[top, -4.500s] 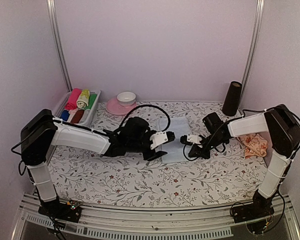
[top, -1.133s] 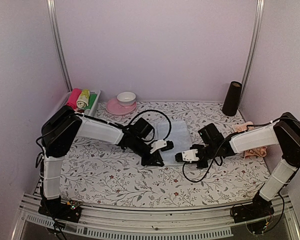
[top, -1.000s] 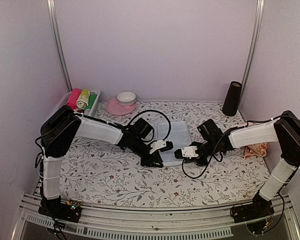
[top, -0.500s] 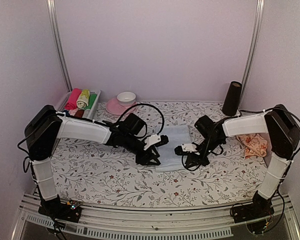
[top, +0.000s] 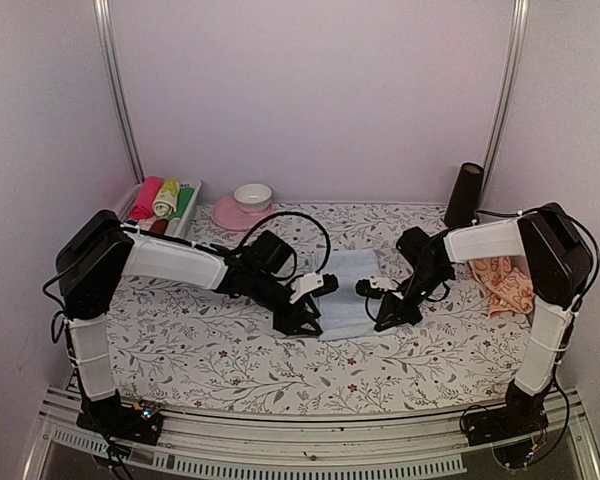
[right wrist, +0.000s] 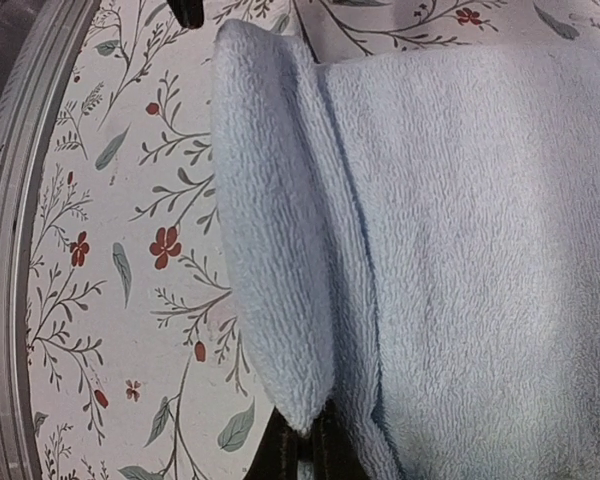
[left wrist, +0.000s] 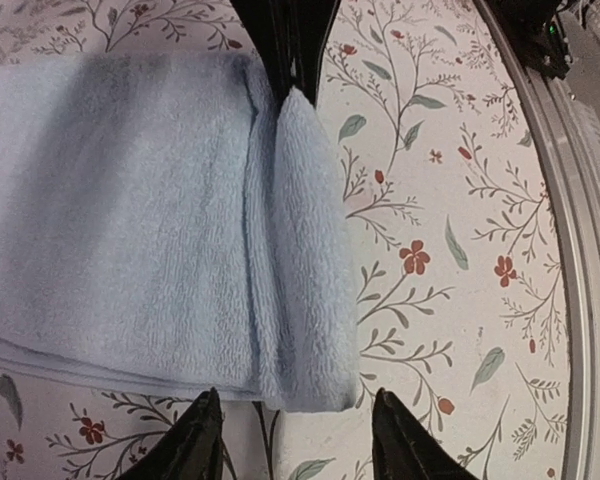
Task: Roll the towels
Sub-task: Roll the towel at the center of the board.
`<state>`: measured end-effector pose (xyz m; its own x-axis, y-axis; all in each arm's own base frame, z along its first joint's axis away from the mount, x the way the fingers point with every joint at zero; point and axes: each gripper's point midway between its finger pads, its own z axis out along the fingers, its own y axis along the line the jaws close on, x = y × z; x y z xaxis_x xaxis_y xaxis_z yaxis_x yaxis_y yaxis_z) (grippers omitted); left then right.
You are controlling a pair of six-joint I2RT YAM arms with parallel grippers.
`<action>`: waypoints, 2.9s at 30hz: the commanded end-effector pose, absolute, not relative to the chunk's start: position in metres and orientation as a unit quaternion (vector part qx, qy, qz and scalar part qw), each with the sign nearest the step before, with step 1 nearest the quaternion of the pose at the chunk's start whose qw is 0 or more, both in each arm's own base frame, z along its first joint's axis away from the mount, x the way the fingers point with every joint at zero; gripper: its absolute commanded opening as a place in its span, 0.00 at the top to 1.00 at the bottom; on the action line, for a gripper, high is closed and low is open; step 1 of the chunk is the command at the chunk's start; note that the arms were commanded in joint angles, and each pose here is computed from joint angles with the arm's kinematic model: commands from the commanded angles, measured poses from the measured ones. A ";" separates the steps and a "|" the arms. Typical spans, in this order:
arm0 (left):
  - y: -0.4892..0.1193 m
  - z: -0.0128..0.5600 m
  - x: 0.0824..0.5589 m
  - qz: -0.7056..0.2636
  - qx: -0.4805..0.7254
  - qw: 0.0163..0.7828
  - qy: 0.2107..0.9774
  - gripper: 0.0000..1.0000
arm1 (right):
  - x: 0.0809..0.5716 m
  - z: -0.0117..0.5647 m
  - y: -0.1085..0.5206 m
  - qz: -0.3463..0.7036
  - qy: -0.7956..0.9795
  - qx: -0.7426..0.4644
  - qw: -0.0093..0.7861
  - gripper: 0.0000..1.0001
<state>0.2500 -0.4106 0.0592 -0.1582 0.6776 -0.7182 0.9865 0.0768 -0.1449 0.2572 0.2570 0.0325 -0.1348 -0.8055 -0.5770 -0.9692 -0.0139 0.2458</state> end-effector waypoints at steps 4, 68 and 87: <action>-0.418 0.047 0.259 -0.313 0.586 0.242 0.707 0.50 | 0.266 0.029 0.261 0.315 0.704 -0.624 0.124 0.96; -0.427 0.029 0.277 -0.293 0.540 0.220 0.758 1.00 | 0.297 0.052 0.256 0.267 0.724 -0.611 0.174 0.88; -0.419 0.005 0.295 -0.231 0.533 0.226 0.782 1.00 | 0.312 0.018 0.246 0.224 0.761 -0.590 0.151 0.87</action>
<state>0.2943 -0.4271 0.0236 -0.3186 0.6898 -0.6501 0.9435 0.2969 -0.1474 0.2980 0.2553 0.0334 -0.2231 -0.8088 -0.5441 -0.9723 0.1446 0.1838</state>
